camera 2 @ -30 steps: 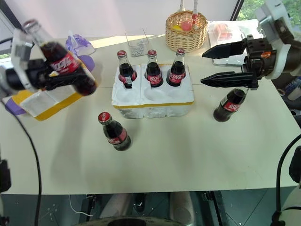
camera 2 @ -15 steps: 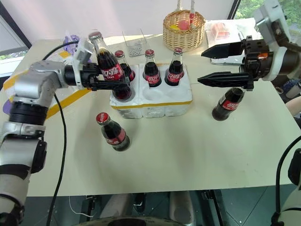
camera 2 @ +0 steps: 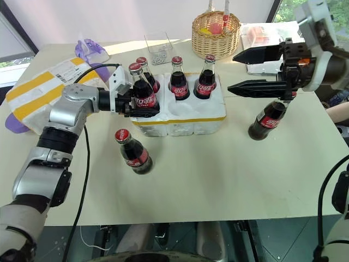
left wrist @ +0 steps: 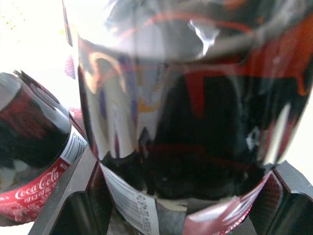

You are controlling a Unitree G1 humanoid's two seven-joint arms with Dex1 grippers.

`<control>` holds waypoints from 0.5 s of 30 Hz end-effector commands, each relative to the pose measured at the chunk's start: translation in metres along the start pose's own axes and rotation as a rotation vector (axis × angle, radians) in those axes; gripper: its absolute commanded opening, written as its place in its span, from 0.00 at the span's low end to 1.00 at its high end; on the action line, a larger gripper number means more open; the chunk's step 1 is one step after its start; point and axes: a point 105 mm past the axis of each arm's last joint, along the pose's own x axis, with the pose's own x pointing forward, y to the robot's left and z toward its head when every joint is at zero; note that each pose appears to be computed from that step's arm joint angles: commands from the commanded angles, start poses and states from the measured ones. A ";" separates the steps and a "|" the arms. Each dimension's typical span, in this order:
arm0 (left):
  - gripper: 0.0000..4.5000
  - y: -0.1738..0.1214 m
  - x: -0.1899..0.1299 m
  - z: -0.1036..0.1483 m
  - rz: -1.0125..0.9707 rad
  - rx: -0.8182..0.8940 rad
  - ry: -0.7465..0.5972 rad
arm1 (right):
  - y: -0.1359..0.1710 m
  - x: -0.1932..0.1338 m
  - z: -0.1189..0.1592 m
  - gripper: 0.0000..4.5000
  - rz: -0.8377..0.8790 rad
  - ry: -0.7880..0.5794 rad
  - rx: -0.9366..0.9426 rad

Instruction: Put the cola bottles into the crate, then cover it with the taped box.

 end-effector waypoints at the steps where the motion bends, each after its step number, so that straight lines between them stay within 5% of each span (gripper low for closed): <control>1: 0.99 -0.002 -0.005 0.006 0.010 0.030 -0.014 | -0.002 -0.001 0.011 1.00 -0.011 -0.015 -0.057; 8: 0.99 0.000 -0.039 0.030 0.046 0.007 -0.076 | -0.007 0.006 0.015 1.00 0.013 -0.026 -0.075; 15: 0.99 -0.017 -0.108 0.077 0.050 -0.032 -0.158 | -0.011 0.023 0.030 1.00 0.045 -0.052 -0.130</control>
